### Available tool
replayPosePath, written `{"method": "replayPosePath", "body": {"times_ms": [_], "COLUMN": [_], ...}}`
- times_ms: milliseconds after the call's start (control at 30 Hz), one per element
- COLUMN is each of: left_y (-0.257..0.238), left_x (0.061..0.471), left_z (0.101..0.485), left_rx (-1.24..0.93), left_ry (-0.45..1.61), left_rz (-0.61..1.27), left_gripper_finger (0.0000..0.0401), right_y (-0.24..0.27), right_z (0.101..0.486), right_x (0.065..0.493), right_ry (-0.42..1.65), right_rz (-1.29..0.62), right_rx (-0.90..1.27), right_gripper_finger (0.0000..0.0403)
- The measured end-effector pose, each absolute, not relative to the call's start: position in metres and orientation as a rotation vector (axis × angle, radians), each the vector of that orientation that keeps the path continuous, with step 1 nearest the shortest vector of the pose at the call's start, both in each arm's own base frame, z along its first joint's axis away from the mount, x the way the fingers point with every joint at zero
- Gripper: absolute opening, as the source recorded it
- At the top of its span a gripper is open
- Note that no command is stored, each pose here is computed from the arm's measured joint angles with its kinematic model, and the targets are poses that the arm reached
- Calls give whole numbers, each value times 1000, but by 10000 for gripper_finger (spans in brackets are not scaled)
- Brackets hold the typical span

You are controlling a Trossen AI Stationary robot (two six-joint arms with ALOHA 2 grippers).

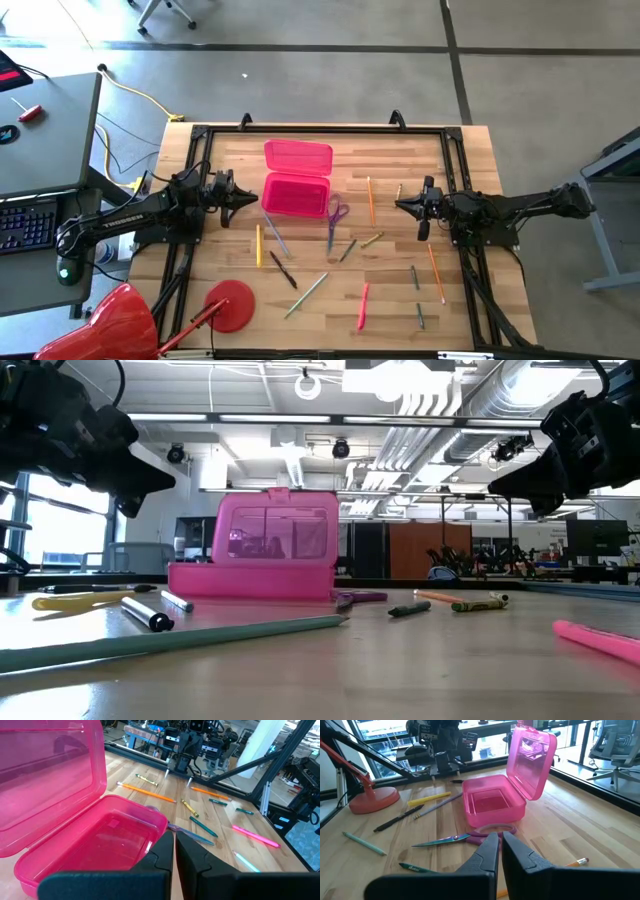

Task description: Pick & place school supplies into a supply box

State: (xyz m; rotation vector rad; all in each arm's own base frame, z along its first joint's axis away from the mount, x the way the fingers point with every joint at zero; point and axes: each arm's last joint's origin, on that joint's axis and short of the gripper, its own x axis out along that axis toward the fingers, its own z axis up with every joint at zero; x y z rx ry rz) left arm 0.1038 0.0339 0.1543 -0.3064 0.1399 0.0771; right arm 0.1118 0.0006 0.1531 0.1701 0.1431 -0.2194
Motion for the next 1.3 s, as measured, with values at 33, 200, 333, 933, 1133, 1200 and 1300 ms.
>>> {"method": "replayPosePath", "body": {"times_ms": [33, 200, 333, 933, 1133, 1200, 1300], "left_y": [34, 34, 35, 40, 41, 41, 43], "left_x": [104, 104, 104, 105, 104, 104, 104], "left_z": [154, 155, 155, 160, 162, 163, 163], "left_rx": [-306, -306, -302, -144, -133, -116, -99], "left_ry": [140, 139, 132, 111, 101, 99, 95], "left_rz": [77, 77, 123, 263, 275, 295, 353], "left_gripper_finger": [49, 49, 49, 46, 46, 46, 46], "right_y": [1, 1, 1, -2, -6, -6, -5], "right_z": [153, 153, 153, 154, 154, 154, 154], "right_x": [112, 112, 112, 111, 110, 110, 110], "right_ry": [143, 143, 143, 124, 125, 131, 138], "right_rz": [-220, -220, -219, -297, -420, -415, -394], "right_rx": [170, 170, 170, 168, 91, 65, 39], "right_gripper_finger": [0, 0, 0, 0, 0, 0, 0]}}
